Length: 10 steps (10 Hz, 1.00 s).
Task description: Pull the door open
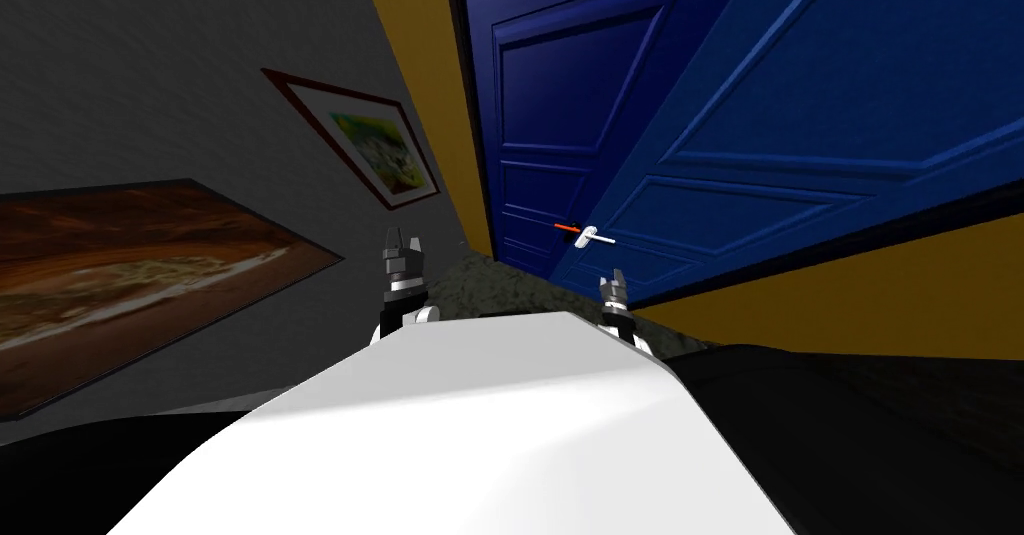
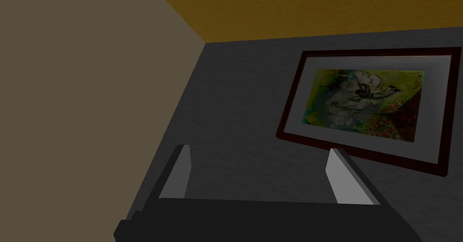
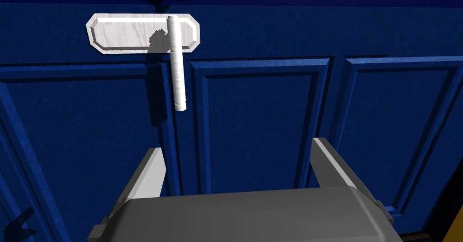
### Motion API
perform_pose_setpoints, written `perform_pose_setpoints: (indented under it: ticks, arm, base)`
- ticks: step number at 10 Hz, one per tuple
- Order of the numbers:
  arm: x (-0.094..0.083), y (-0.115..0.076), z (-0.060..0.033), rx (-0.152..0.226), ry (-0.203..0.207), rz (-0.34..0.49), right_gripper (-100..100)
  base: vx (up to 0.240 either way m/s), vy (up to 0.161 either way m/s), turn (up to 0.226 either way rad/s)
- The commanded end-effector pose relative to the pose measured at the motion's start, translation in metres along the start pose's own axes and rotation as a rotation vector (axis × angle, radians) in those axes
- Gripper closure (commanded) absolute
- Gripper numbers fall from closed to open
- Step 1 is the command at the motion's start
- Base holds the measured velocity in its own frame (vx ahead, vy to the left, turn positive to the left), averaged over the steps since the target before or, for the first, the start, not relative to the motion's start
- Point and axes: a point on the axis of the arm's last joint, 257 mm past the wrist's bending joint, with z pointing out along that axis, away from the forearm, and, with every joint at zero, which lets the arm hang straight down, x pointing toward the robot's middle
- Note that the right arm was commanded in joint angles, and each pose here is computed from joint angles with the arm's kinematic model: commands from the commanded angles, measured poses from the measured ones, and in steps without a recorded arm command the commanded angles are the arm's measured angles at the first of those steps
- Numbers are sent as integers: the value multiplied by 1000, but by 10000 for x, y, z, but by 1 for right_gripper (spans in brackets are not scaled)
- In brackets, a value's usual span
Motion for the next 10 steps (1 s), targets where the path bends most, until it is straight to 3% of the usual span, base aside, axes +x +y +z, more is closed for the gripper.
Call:
perform_pose_setpoints:
  ticks: [1,2,4,10]
  arm:
    - [-221,-109,-65,26,-32,7,-100]
    - [-379,-184,-119,45,-57,12,-100]
    - [-528,-252,-174,62,-81,17,-100]
    - [-1235,-518,-496,134,-202,47,-100]
  base:
    - [114,-49,178]
    - [169,-90,277]
    - [141,-65,117]
    - [155,-81,169]
